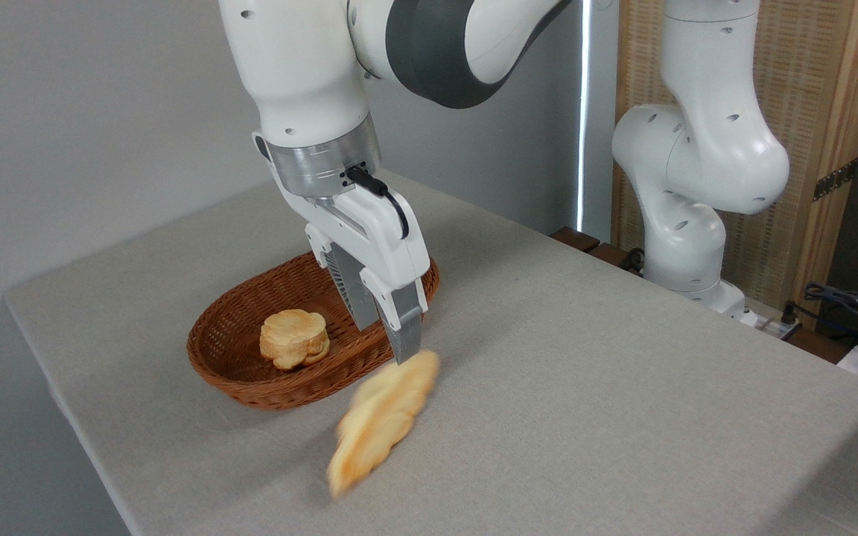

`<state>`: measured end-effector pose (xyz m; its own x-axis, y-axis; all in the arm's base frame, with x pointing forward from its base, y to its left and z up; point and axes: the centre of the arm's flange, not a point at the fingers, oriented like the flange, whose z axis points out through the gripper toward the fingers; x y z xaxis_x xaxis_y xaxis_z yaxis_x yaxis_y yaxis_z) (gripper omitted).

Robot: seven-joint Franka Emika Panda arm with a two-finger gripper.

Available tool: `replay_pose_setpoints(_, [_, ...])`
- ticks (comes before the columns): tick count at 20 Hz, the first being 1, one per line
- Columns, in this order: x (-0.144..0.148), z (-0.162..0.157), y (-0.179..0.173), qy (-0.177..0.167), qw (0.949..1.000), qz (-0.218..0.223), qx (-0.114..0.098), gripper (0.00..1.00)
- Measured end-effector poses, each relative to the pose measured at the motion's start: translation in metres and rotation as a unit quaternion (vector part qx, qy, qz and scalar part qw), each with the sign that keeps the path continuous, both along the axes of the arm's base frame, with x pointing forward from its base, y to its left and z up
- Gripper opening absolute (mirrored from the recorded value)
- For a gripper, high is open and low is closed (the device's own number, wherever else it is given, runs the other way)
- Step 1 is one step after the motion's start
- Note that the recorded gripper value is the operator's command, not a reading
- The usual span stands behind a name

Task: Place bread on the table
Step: 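Release the flat bread onto the table and raise the gripper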

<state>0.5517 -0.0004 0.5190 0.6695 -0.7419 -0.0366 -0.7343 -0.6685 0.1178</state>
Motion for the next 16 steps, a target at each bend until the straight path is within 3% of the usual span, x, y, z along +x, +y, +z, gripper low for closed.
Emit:
replay_pose_setpoints(9, [0.000, 0.006, 0.000, -0.006, 1.0000, -0.002, 0.000, 1.00])
replay_pose_setpoints(16, [0.005, 0.069, -0.010, -0.077, 0.9970, -0.011, -0.001, 1.00])
